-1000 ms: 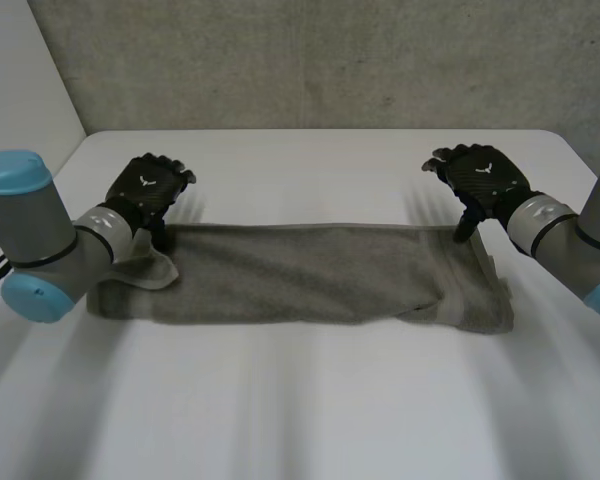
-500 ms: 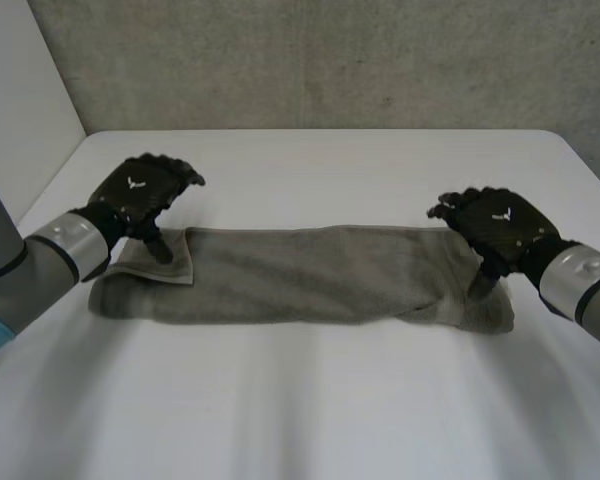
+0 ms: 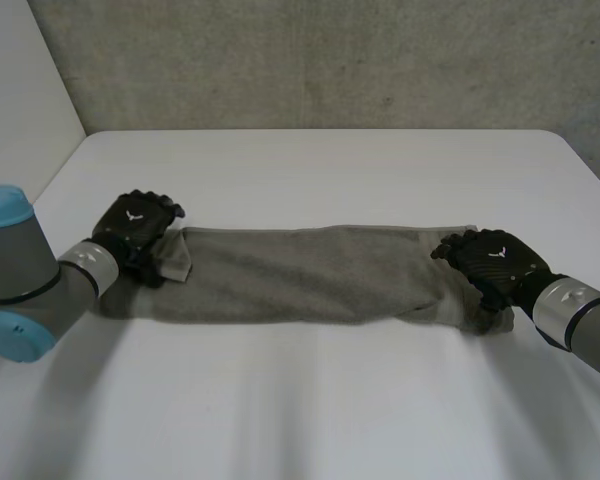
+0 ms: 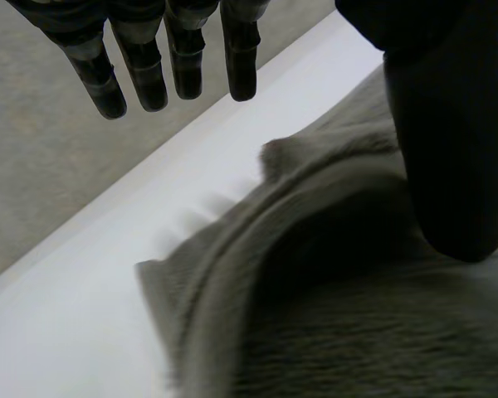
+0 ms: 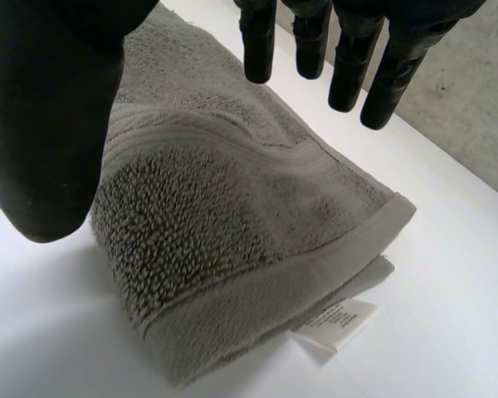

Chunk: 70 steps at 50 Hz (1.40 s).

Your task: Fold the towel.

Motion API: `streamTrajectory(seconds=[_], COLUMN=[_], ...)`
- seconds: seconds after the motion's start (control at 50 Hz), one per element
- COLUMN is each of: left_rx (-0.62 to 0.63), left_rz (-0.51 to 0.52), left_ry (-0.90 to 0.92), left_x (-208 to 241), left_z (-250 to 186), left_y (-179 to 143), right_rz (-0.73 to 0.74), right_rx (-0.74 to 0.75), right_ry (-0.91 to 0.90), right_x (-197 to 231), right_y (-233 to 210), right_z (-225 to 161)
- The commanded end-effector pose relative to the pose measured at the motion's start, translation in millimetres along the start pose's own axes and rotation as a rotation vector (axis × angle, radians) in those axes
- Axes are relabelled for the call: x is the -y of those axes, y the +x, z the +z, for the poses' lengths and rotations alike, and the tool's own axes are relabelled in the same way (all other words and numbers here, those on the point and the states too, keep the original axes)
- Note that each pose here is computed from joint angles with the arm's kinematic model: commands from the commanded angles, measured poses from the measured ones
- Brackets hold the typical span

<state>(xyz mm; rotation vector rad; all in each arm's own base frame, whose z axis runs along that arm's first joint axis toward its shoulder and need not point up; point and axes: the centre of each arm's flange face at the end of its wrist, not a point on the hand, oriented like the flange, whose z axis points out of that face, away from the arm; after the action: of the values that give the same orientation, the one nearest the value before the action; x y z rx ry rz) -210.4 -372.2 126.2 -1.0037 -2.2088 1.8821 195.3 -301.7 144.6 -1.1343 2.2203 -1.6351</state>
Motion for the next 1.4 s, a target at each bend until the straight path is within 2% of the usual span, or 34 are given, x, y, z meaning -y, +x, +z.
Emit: streamTrajectory(seconds=[0.02, 0.04, 0.14, 0.26, 0.42, 0.52, 0.68, 0.8, 0.94, 1.06, 1.22, 1.26, 1.32, 1.36, 1.4], left_rx=[0.177, 0.232, 0.333, 0.340, 0.263, 0.166, 0.131, 0.109, 0.083, 0.083, 0.091, 0.094, 0.099, 0.102, 0.102], left_rz=[0.017, 0.020, 0.014, 0.016, -0.001, -0.017, -0.032, -0.042, -0.050, -0.048, -0.046, -0.047, -0.049, -0.048, -0.050], left_ry=[-0.011, -0.018, -0.023, -0.009, -0.064, -0.072, -0.103, -0.140, -0.172, -0.168, -0.160, -0.157, -0.156, -0.154, -0.154], left_x=[-0.8, -0.7, 0.1, 5.4, -2.8, 3.9, 4.7, -1.6, -9.5, -7.8, -4.1, -3.3, -2.3, -1.7, -1.1], left_z=[23.9, 27.8, 32.4, 32.3, 15.5, -21.2, -56.5, -67.2, -72.1, -72.5, -75.4, -75.9, -78.1, -79.1, -80.7], left_y=[-28.6, -37.1, -57.5, -58.9, -34.5, -18.0, -9.0, 0.3, 9.7, 10.0, 8.2, 7.5, 6.2, 5.7, 5.7], right_rz=[0.014, 0.014, 0.018, 0.020, 0.034, 0.040, 0.063, 0.064, 0.158, 0.161, 0.147, 0.127, 0.107, 0.074, 0.059], right_rx=[0.000, 0.000, 0.004, 0.002, -0.006, -0.035, -0.059, -0.064, -0.035, -0.041, -0.160, -0.238, -0.287, -0.359, -0.371], right_ry=[-0.018, -0.018, -0.024, -0.028, -0.042, -0.039, -0.063, -0.060, -0.083, -0.078, -0.055, -0.052, -0.048, -0.044, -0.039], right_x=[-4.4, -4.4, -6.3, -6.1, -11.3, -11.3, -20.0, -23.5, -35.4, -36.8, -36.1, -37.1, -38.1, -37.9, -35.7], right_y=[0.0, 0.0, -1.8, -1.9, -1.0, 6.9, 15.0, 16.2, 12.9, 15.1, 57.4, 87.2, 107.3, 141.8, 154.8], right_z=[-2.5, -2.5, -3.3, -4.8, -10.2, -16.1, -18.7, -16.5, -7.7, -4.9, -14.0, -22.0, -28.3, -43.3, -48.6])
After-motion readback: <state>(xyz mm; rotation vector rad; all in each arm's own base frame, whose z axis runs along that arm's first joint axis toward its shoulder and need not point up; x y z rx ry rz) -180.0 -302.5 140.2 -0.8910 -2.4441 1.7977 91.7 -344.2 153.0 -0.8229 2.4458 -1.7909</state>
